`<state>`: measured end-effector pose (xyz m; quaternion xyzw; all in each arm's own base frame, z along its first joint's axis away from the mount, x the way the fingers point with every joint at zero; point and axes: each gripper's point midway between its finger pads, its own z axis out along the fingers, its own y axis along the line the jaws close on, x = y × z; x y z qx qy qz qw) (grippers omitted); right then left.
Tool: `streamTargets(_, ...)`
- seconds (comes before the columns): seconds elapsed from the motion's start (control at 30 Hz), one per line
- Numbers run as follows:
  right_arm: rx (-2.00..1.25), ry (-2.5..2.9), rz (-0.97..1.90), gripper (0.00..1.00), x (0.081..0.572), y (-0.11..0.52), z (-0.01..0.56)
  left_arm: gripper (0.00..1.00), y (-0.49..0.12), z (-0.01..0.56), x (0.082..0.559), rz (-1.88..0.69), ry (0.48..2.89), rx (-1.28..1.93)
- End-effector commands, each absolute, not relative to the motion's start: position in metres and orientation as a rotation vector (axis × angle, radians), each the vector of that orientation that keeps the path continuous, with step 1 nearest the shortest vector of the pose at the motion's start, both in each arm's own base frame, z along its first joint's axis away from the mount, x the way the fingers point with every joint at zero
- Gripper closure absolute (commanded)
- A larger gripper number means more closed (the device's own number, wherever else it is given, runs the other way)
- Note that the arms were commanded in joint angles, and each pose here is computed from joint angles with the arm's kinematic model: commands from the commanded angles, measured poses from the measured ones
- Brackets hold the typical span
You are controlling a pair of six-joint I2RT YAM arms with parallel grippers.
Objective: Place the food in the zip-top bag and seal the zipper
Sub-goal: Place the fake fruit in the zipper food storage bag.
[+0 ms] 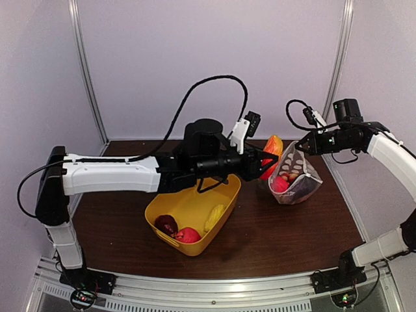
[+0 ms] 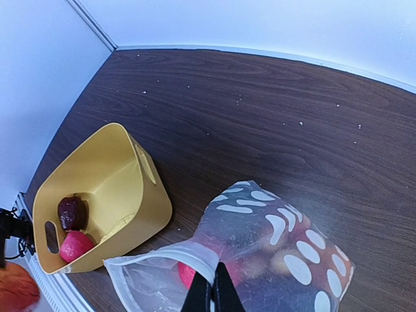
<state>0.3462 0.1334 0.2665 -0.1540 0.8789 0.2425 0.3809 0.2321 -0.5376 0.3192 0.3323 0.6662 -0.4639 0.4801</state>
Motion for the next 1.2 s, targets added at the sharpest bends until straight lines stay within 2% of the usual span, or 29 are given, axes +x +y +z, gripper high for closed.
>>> streamTargets(0.0,-0.394,2.211,0.787,1.00,0.337,0.152,0.293,0.65,-0.572,0.362,0.220,-1.279,1.344,0.845)
streamTargets(0.27,-0.383,2.194,0.906,1.00,0.333,0.163,0.300,0.65,-0.608,0.330,0.249,-1.180,1.366,0.786)
streamTargets(0.33,-0.386,2.188,0.921,1.00,0.331,0.164,0.301,0.62,-0.614,0.317,0.260,-1.126,1.399,0.777)
streamTargets(0.43,-0.389,2.178,0.958,1.00,0.328,0.167,0.305,0.54,-0.624,0.301,0.272,-1.056,1.440,0.784)
streamTargets(0.67,-0.378,2.170,0.992,1.00,0.329,0.168,0.308,0.25,-0.619,0.279,0.293,-0.894,1.494,0.730)
streamTargets(0.77,-0.362,2.170,1.027,1.00,0.331,0.168,0.309,0.19,-0.617,0.274,0.295,-0.856,1.490,0.743)
streamTargets(0.87,-0.354,2.169,1.032,1.00,0.333,0.166,0.309,0.17,-0.612,0.292,0.289,-0.884,1.454,0.750)
streamTargets(0.97,-0.335,2.161,1.025,1.00,0.337,0.159,0.309,0.15,-0.603,0.335,0.267,-0.956,1.370,0.780)
streamTargets(1.07,-0.377,2.125,0.920,1.00,0.339,0.150,0.322,0.15,-0.574,0.394,0.236,-0.995,1.277,0.812)
streamTargets(1.13,-0.396,2.060,0.823,1.00,0.339,0.141,0.341,0.14,-0.550,0.408,0.226,-0.989,1.294,0.823)
streamTargets(1.17,-0.384,2.039,0.778,1.00,0.341,0.136,0.344,0.09,-0.539,0.409,0.225,-0.969,1.328,0.823)
